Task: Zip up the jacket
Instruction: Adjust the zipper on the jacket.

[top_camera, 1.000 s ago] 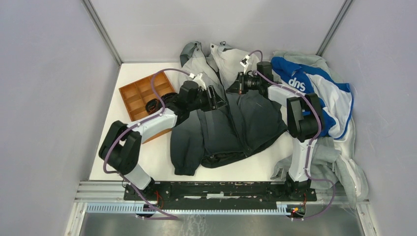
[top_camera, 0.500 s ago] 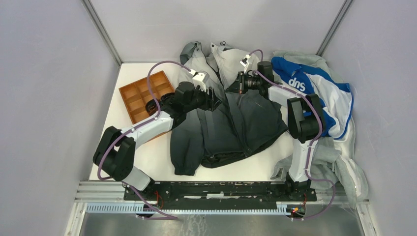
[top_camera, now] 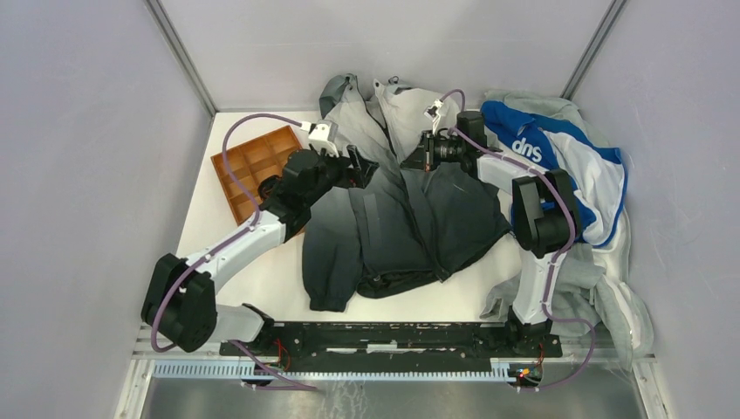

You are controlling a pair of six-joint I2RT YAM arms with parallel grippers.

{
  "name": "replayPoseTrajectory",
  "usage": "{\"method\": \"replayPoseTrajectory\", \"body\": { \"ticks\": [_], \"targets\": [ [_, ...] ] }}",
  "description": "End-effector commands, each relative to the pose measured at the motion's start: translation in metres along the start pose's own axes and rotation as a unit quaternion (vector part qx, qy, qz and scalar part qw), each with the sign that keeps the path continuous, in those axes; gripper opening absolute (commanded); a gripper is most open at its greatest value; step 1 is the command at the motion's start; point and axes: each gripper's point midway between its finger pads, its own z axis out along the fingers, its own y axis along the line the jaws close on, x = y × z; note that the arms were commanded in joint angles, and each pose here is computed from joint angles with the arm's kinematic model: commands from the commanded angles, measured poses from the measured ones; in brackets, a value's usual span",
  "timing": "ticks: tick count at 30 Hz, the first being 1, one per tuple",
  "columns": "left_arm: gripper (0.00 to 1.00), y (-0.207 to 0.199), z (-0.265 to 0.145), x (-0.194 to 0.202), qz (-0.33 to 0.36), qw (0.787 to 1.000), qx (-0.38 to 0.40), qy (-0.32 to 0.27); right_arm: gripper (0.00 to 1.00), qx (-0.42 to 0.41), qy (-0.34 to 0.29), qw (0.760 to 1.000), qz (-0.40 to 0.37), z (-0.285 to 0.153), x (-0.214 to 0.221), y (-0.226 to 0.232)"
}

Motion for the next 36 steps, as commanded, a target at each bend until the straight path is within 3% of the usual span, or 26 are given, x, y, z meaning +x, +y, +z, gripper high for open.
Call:
{"method": "replayPoseTrajectory", "body": {
  "ticks": [1,8,15,22,28,36],
  "targets": [
    [0.84,-0.027,-0.009,0.003,-0.041,0.997,0.067,-0.001,0.00,-0.037,-0.009,0.998,-0.059,-0.010,-0.011,0.035],
    [0.80,-0.050,-0.024,0.035,-0.023,0.997,0.075,0.009,0.00,-0.044,-0.017,0.996,-0.076,-0.022,-0.003,0.051],
    [0.61,-0.064,-0.017,0.051,-0.024,0.998,0.050,0.036,0.00,-0.058,-0.027,0.994,-0.087,-0.032,0.001,0.069],
    [0.60,-0.076,-0.002,0.070,0.017,0.997,0.053,0.062,0.00,-0.062,-0.028,0.994,-0.083,-0.035,0.011,0.073],
    [0.62,-0.076,0.015,0.084,0.125,0.986,0.083,0.079,0.00,-0.060,-0.026,0.995,-0.073,-0.034,0.014,0.069],
    [0.64,-0.060,0.033,0.096,0.181,0.979,0.062,0.076,0.00,-0.058,-0.024,0.996,-0.060,-0.031,0.012,0.065]
  ]
}}
